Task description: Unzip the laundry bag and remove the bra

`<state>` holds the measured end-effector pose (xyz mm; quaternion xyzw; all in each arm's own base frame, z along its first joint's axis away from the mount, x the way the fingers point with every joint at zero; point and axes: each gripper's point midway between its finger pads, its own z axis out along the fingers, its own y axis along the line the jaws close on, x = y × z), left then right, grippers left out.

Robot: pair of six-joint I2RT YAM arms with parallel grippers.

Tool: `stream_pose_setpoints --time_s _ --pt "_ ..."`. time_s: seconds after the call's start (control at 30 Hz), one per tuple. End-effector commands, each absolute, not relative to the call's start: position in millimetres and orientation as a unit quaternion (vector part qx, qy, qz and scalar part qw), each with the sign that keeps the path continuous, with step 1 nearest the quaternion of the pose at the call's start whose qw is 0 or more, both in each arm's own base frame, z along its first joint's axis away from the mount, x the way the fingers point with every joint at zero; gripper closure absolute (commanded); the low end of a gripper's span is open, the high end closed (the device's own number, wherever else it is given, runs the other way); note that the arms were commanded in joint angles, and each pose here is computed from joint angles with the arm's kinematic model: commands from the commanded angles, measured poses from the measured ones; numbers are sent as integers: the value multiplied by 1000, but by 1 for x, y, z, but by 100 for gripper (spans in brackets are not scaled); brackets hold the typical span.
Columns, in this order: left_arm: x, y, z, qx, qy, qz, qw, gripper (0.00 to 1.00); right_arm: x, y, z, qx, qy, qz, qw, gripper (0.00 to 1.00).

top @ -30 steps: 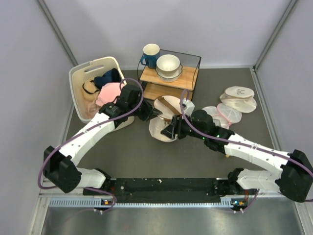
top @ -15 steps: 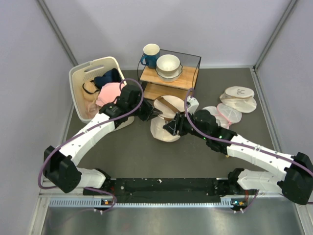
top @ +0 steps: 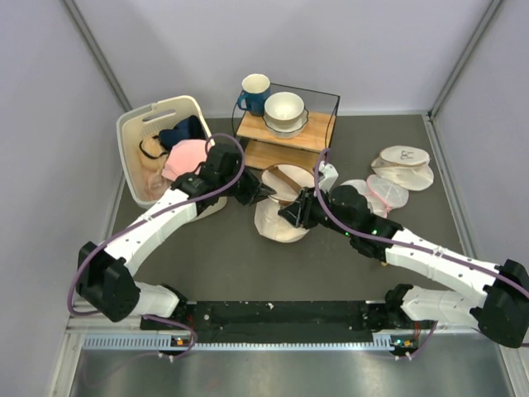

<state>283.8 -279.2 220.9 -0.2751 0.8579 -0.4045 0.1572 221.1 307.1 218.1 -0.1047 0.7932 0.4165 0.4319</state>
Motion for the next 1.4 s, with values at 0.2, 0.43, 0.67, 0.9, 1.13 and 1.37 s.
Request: stream_pose_setpoints --time_s 0.2,0.43,0.67,0.9,1.13,1.37 --pt "285 -289 235 -255 849 -436 155 100 230 302 230 -89 779 408 468 85" --pt "285 -288 238 -257 846 -439 159 100 233 298 222 -75 789 395 465 100" --pt "285 -285 235 -260 845 -439 159 100 231 288 218 -69 791 384 471 100" --pt "287 -283 235 -263 845 -437 163 100 227 286 221 -73 784 392 475 100" --pt "287 -283 236 -263 844 -437 163 100 228 293 221 -74 786 399 467 69" --pt "287 -285 236 -260 844 -441 160 100 229 302 226 -85 779 410 467 68"
